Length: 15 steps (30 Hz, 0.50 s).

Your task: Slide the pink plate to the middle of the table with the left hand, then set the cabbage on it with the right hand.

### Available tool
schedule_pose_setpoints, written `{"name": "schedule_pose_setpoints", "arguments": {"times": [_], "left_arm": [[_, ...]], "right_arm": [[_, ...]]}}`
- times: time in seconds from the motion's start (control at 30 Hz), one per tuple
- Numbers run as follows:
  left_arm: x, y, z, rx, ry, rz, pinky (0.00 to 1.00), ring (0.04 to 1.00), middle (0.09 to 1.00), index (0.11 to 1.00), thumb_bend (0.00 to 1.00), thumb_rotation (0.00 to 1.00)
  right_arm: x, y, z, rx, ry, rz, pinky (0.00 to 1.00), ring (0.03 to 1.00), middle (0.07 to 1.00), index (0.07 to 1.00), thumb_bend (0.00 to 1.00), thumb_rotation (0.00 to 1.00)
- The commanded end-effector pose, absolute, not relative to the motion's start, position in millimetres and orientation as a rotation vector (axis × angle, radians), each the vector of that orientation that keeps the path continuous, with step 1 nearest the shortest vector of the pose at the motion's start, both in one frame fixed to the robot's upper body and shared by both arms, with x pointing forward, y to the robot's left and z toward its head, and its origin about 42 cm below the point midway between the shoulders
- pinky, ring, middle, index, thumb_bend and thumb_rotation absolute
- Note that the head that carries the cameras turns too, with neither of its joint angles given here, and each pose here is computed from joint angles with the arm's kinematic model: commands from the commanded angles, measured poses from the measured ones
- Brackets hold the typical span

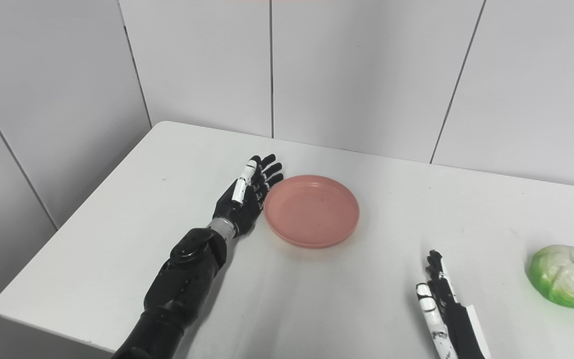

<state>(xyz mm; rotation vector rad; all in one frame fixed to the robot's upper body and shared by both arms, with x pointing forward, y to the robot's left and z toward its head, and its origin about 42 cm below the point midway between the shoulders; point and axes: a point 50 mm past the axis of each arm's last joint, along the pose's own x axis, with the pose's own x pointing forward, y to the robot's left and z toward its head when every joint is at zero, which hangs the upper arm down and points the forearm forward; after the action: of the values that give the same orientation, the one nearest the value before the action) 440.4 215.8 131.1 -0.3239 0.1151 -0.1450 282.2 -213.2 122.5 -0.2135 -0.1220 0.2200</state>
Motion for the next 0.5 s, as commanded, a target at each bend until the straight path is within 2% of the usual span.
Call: {"name": "schedule_pose_setpoints", "arguments": {"times": [0.0,0.47], "left_arm": [[432.5,209.0,117.7,-0.343,0.192,-0.169,0.97,0.956,0.953,0.931,0.38,1.00],[417.9,189.0,120.6,-0.349,0.187,-0.244,0.96,0.958,0.958,0.947,0.39,1.00]], "right_arm": [[286.7,-208.4,131.4,-0.189,-0.149,0.219,0.99,0.988,0.996,1.000,0.36,1.00],[288.4,-202.2,132.2,-0.177,-0.158,0.215,0.97,0.979,0.993,0.994,0.36,1.00]]}}
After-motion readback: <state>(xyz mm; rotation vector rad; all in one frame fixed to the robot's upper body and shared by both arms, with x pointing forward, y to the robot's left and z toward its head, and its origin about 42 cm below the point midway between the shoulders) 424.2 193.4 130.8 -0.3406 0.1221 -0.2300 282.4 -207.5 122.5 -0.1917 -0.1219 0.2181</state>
